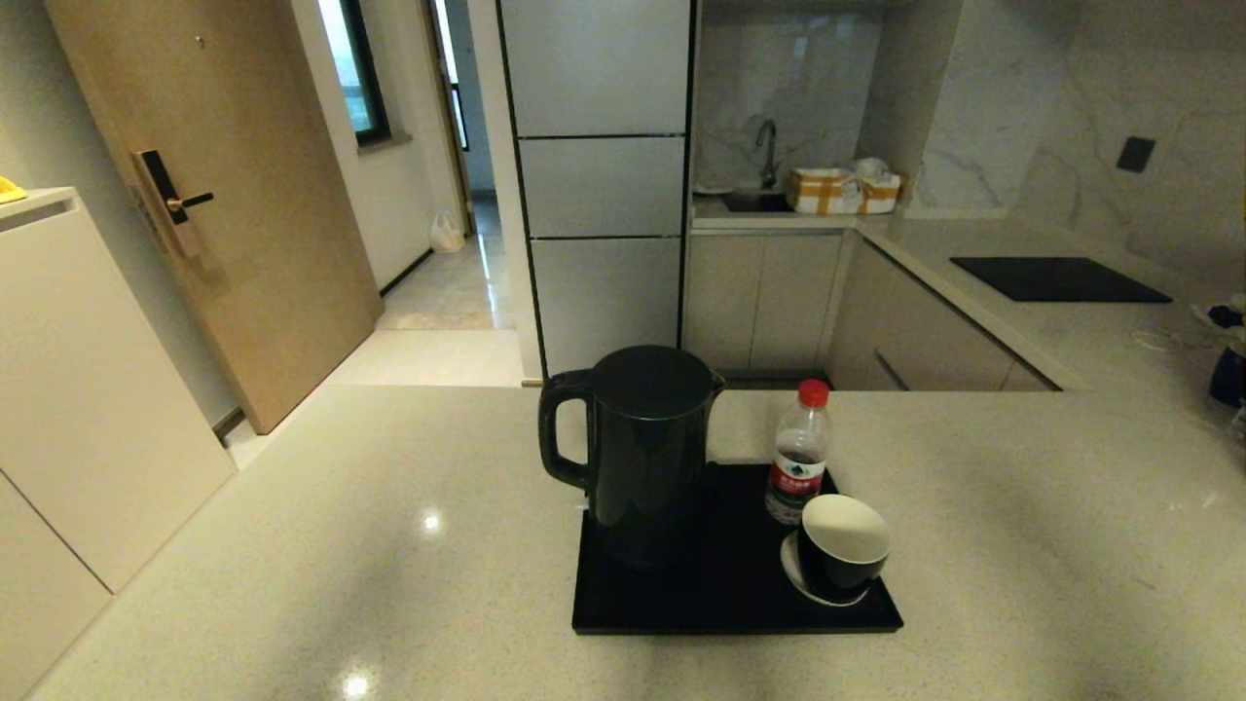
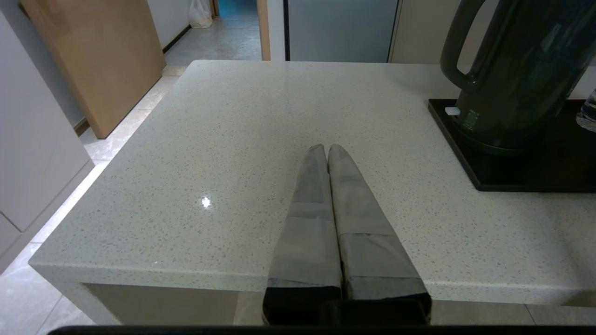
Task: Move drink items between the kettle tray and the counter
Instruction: Pick up the tea cup
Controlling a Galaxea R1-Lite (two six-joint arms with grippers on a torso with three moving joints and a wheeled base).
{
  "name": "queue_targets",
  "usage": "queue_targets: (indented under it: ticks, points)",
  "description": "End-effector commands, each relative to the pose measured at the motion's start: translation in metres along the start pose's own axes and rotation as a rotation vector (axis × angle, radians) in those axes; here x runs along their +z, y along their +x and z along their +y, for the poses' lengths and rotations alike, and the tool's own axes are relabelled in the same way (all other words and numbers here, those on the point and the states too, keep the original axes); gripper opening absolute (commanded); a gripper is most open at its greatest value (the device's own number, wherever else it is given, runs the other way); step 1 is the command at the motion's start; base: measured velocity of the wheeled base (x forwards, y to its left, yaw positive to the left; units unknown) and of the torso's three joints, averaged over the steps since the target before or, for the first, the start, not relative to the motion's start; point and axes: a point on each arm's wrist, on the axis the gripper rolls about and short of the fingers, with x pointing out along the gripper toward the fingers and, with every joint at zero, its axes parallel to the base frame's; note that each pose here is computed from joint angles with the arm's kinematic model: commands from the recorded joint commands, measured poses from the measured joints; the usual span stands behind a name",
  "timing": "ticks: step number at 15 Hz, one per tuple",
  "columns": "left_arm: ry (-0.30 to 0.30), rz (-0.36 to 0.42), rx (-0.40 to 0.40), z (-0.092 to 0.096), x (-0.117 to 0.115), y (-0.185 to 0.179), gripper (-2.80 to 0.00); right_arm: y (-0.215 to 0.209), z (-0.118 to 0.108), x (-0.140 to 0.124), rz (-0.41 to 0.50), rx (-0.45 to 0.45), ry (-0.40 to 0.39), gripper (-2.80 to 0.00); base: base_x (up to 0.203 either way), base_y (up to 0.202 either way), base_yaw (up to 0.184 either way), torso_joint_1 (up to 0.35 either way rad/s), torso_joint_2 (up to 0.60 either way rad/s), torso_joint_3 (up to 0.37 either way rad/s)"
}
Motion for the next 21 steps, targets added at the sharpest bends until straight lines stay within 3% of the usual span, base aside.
queue_targets:
  ticks: [1,2,4,5,6,9,11,15,21]
  points:
    - [-0.001,-0.001,0.002,0.000,0.000,0.000,-2.80,0.000,0.006,0.077,-0.049,0.016,0.101,-2.80,0.000,0.000,0.000,0.000,0.00,0.000]
    - [-0.001,0.000,0.001,0.000,0.000,0.000,-2.80,0.002,0.007,0.102,-0.005,0.024,0.154,-2.80,0.000,0.000,0.000,0.000,0.00,0.000]
    - [0.000,-0.001,0.002,0.000,0.000,0.000,-2.80,0.005,0.007,0.108,0.312,0.045,0.220,-2.80,0.000,0.000,0.000,0.000,0.00,0.000]
    - [-0.001,-0.001,0.000,0.000,0.000,0.000,-2.80,0.011,0.006,0.102,0.487,0.079,0.228,-2.80,0.000,0.000,0.000,0.000,0.00,0.000]
    - [-0.001,-0.001,0.000,0.000,0.000,0.000,-2.80,0.018,0.006,0.093,0.601,0.112,0.221,-2.80,0.000,0.000,0.000,0.000,0.00,0.000]
    - [-0.001,-0.001,0.001,0.000,0.000,0.000,-2.80,0.057,0.008,0.037,0.830,0.151,0.160,-2.80,0.000,0.000,0.000,0.000,0.00,0.000]
    - [-0.001,-0.001,0.000,0.000,0.000,0.000,-2.80,0.078,0.011,0.018,0.858,0.179,0.120,-2.80,0.000,0.000,0.000,0.000,0.00,0.000]
    - [-0.001,0.000,0.001,0.000,0.000,0.000,-2.80,0.126,0.017,-0.030,0.997,0.200,0.059,-2.80,0.000,0.000,0.000,0.000,0.00,0.000]
    - [-0.001,-0.001,0.000,0.000,0.000,0.000,-2.80,0.166,0.023,-0.082,1.060,0.245,0.007,-2.80,0.000,0.000,0.000,0.000,0.00,0.000]
